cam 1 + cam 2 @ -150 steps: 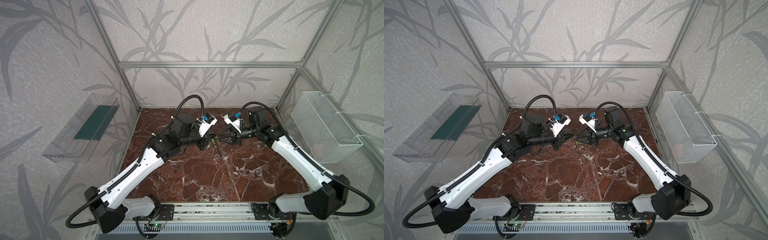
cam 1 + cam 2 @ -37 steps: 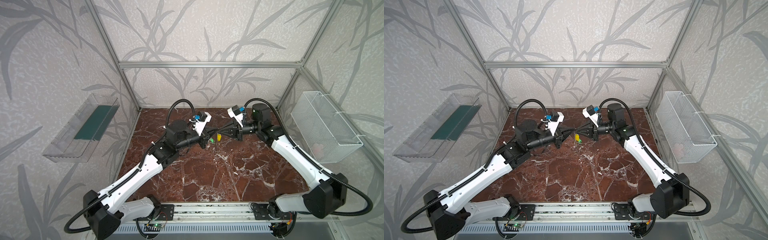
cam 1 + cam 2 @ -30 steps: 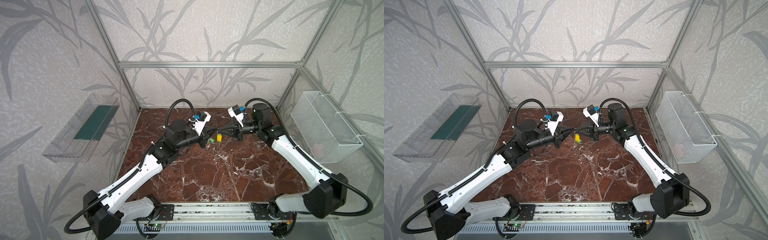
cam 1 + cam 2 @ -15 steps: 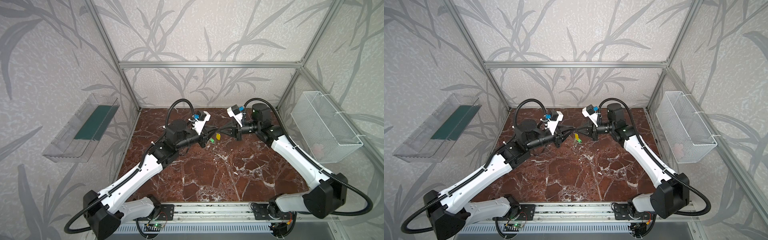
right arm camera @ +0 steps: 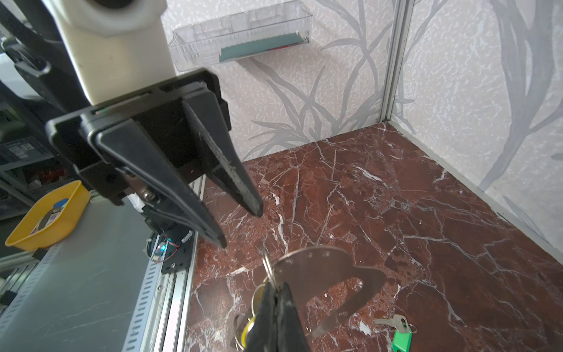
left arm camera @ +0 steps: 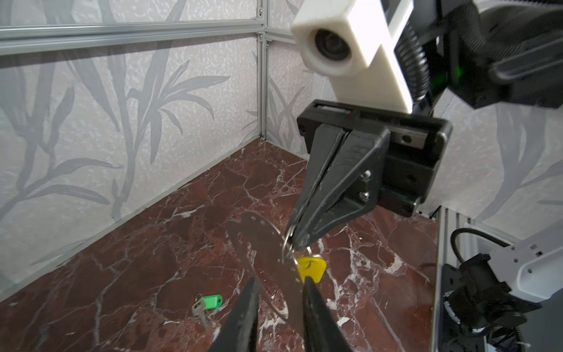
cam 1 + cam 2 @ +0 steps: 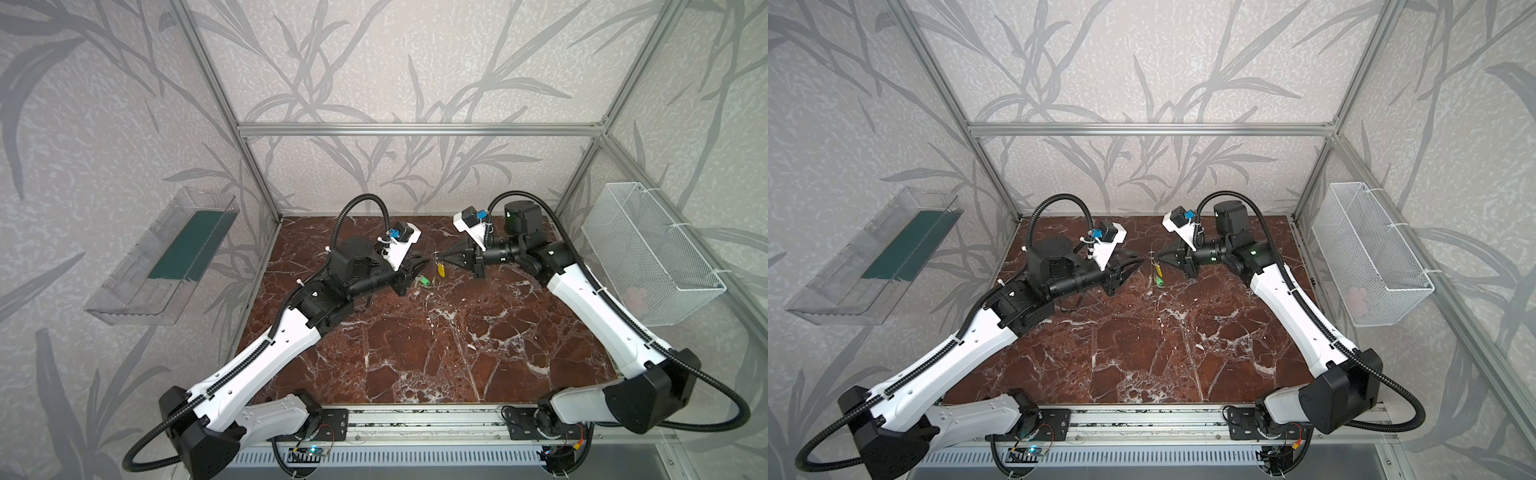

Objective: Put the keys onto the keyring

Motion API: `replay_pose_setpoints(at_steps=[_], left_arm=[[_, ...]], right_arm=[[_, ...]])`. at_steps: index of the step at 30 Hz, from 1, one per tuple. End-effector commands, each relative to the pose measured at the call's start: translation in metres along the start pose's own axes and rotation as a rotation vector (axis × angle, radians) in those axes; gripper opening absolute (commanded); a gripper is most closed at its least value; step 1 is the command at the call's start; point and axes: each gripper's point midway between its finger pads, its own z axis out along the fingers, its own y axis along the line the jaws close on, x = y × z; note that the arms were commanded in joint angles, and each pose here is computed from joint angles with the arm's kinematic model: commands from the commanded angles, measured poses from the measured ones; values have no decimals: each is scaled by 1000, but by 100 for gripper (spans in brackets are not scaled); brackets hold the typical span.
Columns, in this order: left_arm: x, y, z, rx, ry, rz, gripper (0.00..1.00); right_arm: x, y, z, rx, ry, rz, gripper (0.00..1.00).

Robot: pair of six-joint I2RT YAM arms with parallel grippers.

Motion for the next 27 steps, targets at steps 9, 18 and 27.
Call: replay_pose_setpoints(at_steps=[9,18,27], left_arm=[[-37,-15,-19,56,136,175,30],[-27,-25,0,129,318,87,30],[-17,-33,15,135,363,85,28]], right_arm=[[4,14,-4,-57,91,-46,0],[0,17,-5,-69,80,-57,0],[-2,18,-4,-82,67,-56,0]])
